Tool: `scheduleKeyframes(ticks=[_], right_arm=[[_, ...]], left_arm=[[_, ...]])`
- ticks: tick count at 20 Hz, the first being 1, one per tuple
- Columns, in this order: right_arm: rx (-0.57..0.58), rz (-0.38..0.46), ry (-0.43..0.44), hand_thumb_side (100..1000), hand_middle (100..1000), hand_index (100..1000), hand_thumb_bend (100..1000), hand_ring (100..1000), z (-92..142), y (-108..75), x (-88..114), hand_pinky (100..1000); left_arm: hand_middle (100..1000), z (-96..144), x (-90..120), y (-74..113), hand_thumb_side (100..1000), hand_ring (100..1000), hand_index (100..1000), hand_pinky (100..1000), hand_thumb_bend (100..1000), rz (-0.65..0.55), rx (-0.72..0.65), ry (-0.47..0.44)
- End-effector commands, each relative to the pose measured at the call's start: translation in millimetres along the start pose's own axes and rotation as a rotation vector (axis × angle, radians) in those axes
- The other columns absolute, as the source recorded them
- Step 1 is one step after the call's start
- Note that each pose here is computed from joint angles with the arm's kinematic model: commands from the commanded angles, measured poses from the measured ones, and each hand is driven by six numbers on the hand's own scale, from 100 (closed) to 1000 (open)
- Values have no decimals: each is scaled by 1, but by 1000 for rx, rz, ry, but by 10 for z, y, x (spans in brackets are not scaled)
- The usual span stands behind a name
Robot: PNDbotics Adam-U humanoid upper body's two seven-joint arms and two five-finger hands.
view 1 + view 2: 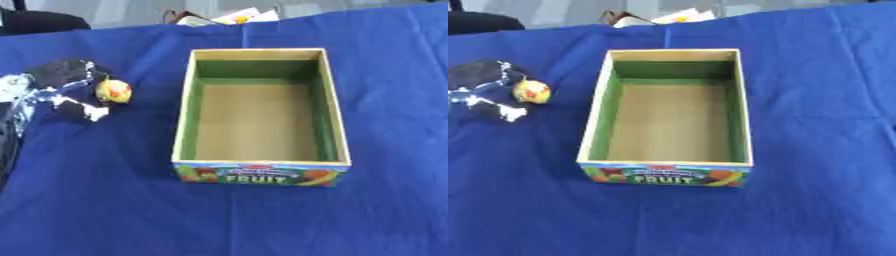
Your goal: Pick up objects on the table and place them in the box.
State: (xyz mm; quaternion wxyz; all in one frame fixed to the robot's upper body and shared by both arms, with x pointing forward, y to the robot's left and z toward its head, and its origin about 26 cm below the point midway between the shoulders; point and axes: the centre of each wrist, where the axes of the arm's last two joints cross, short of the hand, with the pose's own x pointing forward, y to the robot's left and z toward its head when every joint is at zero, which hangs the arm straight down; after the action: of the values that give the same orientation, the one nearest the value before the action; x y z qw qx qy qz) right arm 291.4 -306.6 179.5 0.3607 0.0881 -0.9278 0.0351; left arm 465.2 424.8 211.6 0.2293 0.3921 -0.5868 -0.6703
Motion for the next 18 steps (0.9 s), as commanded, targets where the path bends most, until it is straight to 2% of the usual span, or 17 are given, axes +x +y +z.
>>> scheduleKeyframes(ticks=[1, 4, 6, 12, 18], right_arm=[[15, 23, -20, 1000, 487, 845, 100, 759, -34, -5, 71, 513], [15, 22, -16, 1000, 487, 845, 100, 759, -29, -7, 70, 513], [14, 20, -15, 1000, 487, 845, 100, 759, -27, -7, 69, 513], [13, 17, -11, 1000, 487, 845, 100, 760, -19, -8, 66, 514], [12, 17, -8, 1000, 487, 845, 100, 760, -14, -14, 67, 515]], left_arm=[[579, -14, 17, -37, 800, 624, 758, 514, 100, 0, -58, -11], [573, -32, 20, 24, 772, 620, 750, 511, 100, 15, -58, -17], [557, -29, 14, 66, 677, 608, 730, 500, 100, 28, -50, -19], [563, -4, 5, 100, 762, 608, 745, 507, 100, 76, -64, -23], [568, 16, -11, 201, 793, 605, 754, 514, 100, 129, -71, -39]])
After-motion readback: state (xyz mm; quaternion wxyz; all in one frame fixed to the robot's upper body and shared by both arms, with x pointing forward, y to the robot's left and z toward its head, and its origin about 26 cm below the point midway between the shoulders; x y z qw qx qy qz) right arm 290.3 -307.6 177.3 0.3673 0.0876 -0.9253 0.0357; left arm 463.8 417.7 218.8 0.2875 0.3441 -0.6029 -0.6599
